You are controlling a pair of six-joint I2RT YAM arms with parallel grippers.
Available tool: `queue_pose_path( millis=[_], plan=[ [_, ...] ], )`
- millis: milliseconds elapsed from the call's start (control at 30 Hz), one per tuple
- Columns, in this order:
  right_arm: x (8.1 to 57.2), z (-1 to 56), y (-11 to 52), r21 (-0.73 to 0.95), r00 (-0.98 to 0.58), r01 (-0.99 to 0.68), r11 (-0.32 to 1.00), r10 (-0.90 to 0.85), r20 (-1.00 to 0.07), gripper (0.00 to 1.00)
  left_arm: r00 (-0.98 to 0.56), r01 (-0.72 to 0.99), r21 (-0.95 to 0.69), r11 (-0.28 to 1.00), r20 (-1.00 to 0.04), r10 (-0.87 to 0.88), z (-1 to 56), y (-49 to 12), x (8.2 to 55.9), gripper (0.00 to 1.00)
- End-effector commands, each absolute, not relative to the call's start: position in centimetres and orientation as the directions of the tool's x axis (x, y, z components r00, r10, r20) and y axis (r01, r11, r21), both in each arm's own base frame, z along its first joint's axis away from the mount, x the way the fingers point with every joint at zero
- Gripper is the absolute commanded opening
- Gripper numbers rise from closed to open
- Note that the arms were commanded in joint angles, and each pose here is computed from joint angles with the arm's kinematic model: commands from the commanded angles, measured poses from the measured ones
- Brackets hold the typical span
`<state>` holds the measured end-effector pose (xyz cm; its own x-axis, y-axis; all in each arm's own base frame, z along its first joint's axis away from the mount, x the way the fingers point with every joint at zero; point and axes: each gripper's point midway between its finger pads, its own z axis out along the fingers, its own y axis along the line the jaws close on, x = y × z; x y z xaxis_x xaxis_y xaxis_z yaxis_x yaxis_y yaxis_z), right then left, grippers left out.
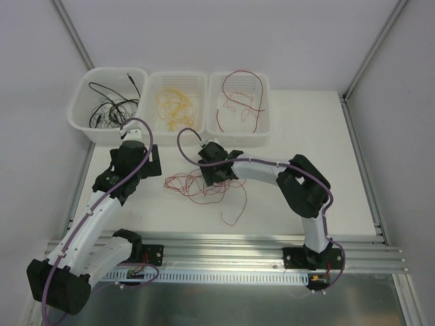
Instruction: Untangle the cables
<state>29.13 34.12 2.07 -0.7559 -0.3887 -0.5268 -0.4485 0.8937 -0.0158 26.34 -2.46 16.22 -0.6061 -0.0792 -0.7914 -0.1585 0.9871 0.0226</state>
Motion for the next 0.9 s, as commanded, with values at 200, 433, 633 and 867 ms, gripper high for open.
queue_pose_path(
  millis=[200, 433, 633, 867],
  plan=[
    [27.7, 0.4, 35.2, 0.066, -0.777, -0.478, 0.876, -0.387, -0.497, 0.01, -0.587, -0.147, 0.014, 0.989, -0.806, -0.076, 16.8, -2.5, 26.8, 0.99],
    [27.7, 4.8, 35.5, 0.083, -0.725, -0.532, 0.843, -0.402, -0.559, 0.01, -0.584, -0.144, 0.009, 0.99, -0.808, -0.077, 16.9, -2.5, 26.8, 0.99],
    [29.8, 14.7, 33.1, 0.01, -0.619, -0.534, 0.845, -0.383, -0.685, 0.01, -0.583, -0.14, 0.005, 0.99, -0.809, -0.078, 17.0, -2.6, 26.8, 0.99],
    [33.5, 26.2, 28.9, -0.059, -0.496, -0.457, 0.888, -0.309, -0.812, 0.01, -0.579, -0.141, 0.004, 0.99, -0.812, -0.079, 17.0, -2.6, 26.8, 0.99]
  ],
)
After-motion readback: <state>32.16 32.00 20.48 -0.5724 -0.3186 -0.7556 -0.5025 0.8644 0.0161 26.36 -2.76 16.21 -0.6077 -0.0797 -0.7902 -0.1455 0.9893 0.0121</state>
